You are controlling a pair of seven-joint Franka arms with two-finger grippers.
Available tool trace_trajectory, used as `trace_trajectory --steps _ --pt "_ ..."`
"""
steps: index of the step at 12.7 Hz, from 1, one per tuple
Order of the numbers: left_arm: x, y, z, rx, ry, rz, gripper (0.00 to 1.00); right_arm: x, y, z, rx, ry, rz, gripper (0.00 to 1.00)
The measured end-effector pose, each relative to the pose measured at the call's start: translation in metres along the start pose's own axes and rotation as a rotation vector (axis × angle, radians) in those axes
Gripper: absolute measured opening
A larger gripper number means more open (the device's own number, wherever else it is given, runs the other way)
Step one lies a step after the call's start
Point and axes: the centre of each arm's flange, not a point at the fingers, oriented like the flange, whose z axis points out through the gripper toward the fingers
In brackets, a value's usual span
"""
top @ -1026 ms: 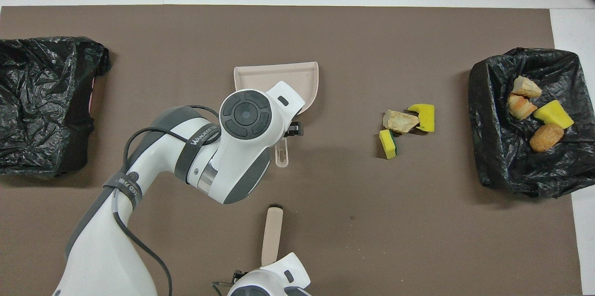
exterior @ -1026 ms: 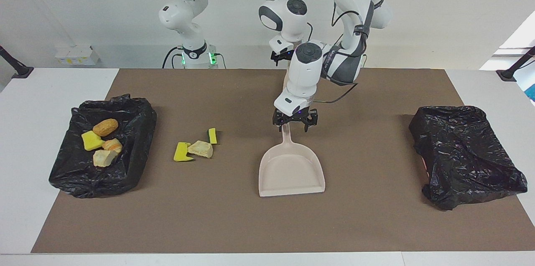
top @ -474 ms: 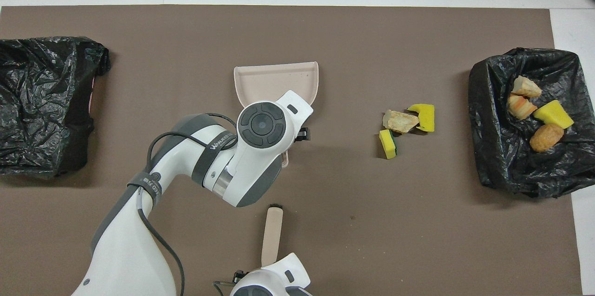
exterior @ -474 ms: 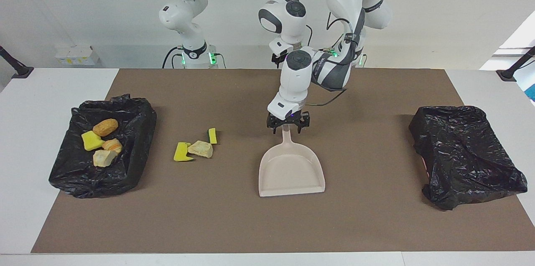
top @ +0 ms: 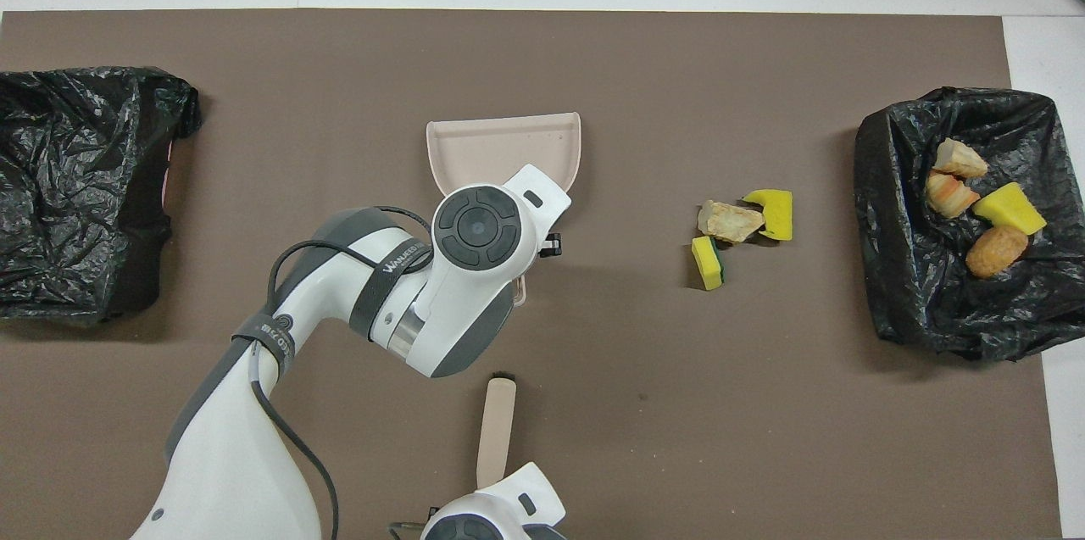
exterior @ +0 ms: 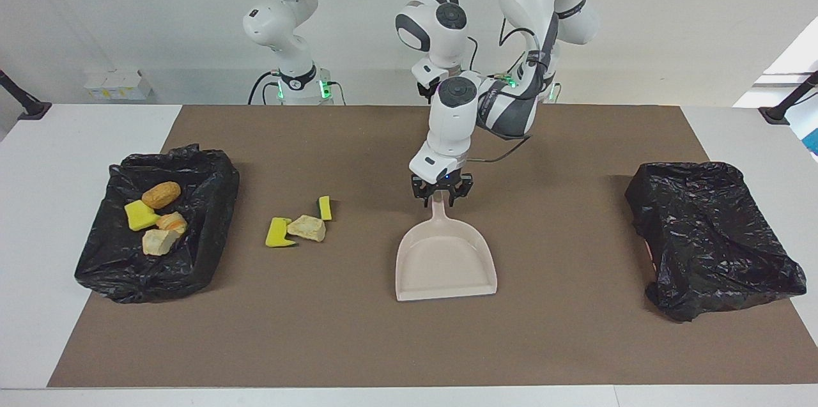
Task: Sweep and dump trash in bin
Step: 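Hold the dustpan with the left gripper while the right gripper grasps the brush, then move the dustpan toward the sponges while the right gripper brings the brush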
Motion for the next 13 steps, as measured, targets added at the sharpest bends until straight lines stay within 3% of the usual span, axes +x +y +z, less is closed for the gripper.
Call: trace_trajectory --steps 1,2,3,7,13 --pt "0.0 0.0 0.0 0.001 0.001 0.001 0.4 0.0 0.0 0.0 -0.005 -0.003 0.0 0.35" --pt "0.0 0.0 0.0 0.001 0.002 0.002 0.4 -0.001 0.001 0.0 -0.016 -0.01 0.0 0.26" --pt "0.001 0.001 -0.002 0.001 0.006 0.004 0.31 -0.001 0.001 -0.002 -0.03 -0.021 0.002 0.26" --pt "0.005 -0.001 -0.011 -0.003 0.018 0.022 0.31 0.013 0.007 -0.012 -0.058 -0.052 0.036 0.26" --pt "0.013 -0.024 -0.042 0.016 0.003 0.201 0.31 0.064 0.051 -0.066 -0.085 -0.11 0.057 0.26"
